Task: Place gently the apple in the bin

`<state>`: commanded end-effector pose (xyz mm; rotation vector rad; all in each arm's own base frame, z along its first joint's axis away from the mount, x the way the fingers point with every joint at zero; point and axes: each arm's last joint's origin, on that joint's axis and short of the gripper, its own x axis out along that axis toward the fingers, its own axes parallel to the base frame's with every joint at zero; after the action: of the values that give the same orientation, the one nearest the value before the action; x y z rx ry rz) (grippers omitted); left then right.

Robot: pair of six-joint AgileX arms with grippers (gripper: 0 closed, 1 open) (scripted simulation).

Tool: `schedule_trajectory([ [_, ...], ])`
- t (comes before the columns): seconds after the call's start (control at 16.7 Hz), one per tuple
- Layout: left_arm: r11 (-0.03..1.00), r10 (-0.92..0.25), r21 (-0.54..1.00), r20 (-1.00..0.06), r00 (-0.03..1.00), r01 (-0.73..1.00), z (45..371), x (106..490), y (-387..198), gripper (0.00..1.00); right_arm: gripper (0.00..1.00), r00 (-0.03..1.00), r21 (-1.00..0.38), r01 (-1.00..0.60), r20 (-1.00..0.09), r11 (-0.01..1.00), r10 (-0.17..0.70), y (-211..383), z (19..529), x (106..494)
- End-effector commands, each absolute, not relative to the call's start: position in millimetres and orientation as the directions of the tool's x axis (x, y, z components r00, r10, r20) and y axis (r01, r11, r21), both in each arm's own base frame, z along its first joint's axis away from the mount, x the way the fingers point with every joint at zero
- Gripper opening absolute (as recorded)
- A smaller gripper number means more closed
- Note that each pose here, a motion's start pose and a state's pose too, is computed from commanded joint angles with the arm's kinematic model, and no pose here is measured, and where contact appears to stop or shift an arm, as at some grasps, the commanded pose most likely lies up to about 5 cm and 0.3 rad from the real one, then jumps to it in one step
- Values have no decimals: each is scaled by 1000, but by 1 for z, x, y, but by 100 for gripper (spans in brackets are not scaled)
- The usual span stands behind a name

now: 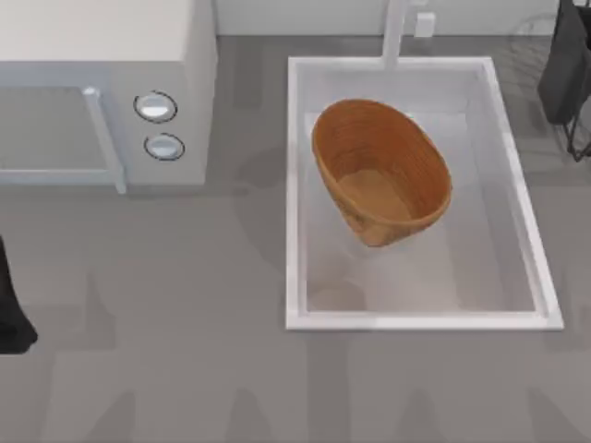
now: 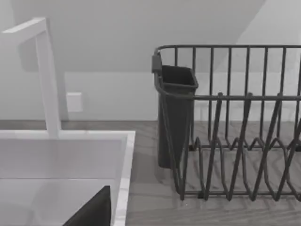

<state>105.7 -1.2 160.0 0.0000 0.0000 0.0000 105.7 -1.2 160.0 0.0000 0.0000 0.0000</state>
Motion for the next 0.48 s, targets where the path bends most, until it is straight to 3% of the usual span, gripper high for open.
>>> schedule_trajectory([
  [0.24, 1000, 0, 0, 0, 1000, 0, 160, 106, -1, 100, 100, 1000, -13, 9, -21, 1000, -9, -2, 166, 106],
  [0.48, 1000, 0, 0, 0, 1000, 0, 160, 106, -1, 100, 100, 987, -83, 29, -157, 996, -42, -6, 196, 112],
])
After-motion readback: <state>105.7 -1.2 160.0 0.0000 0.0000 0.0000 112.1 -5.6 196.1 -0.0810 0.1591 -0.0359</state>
